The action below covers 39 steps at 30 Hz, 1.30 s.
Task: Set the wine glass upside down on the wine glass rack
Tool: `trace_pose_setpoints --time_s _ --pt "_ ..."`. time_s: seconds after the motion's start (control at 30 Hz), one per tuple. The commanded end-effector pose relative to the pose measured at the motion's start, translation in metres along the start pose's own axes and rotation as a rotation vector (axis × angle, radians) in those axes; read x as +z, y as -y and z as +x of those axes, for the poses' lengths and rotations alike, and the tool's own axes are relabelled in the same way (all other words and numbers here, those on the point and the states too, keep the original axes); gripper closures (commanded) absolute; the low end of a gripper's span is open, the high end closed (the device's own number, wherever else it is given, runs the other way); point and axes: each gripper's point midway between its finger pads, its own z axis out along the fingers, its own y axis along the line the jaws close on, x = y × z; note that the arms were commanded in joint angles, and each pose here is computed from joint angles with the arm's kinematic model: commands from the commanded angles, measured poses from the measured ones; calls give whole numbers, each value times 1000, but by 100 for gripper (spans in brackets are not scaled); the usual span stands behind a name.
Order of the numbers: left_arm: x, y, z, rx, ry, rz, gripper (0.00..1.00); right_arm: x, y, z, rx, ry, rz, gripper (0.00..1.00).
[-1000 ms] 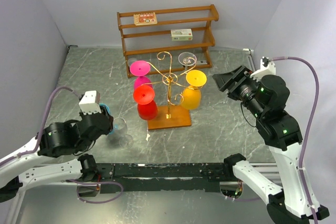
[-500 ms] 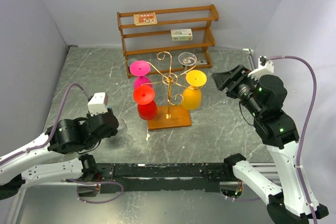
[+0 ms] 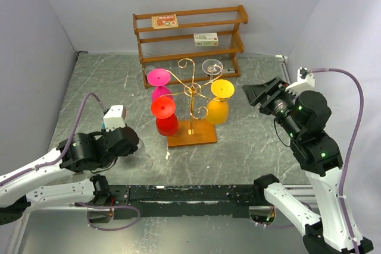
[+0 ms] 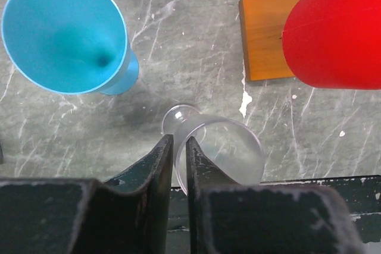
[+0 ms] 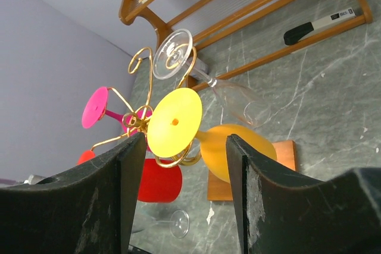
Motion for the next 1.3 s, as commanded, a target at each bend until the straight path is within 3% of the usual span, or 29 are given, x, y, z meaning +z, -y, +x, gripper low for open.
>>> trace_pose_setpoints --time_s 0.0,0.13,0.57,0.7,1.27 --pt "-3 -5 6 1 -20 10 82 -1 -3 1 21 4 -18 44" --pt "-2 -5 10 12 -34 18 93 -3 -2 3 36 3 -19 44" --pt "-27 44 -6 171 -62 281 93 -14 3 1 66 27 -1 45" --pt "-40 61 -16 159 -51 370 93 -18 6 -1 67 42 13 45" --pt "-87 184 -45 182 31 911 93 -15 -7 -10 97 110 -73 43"
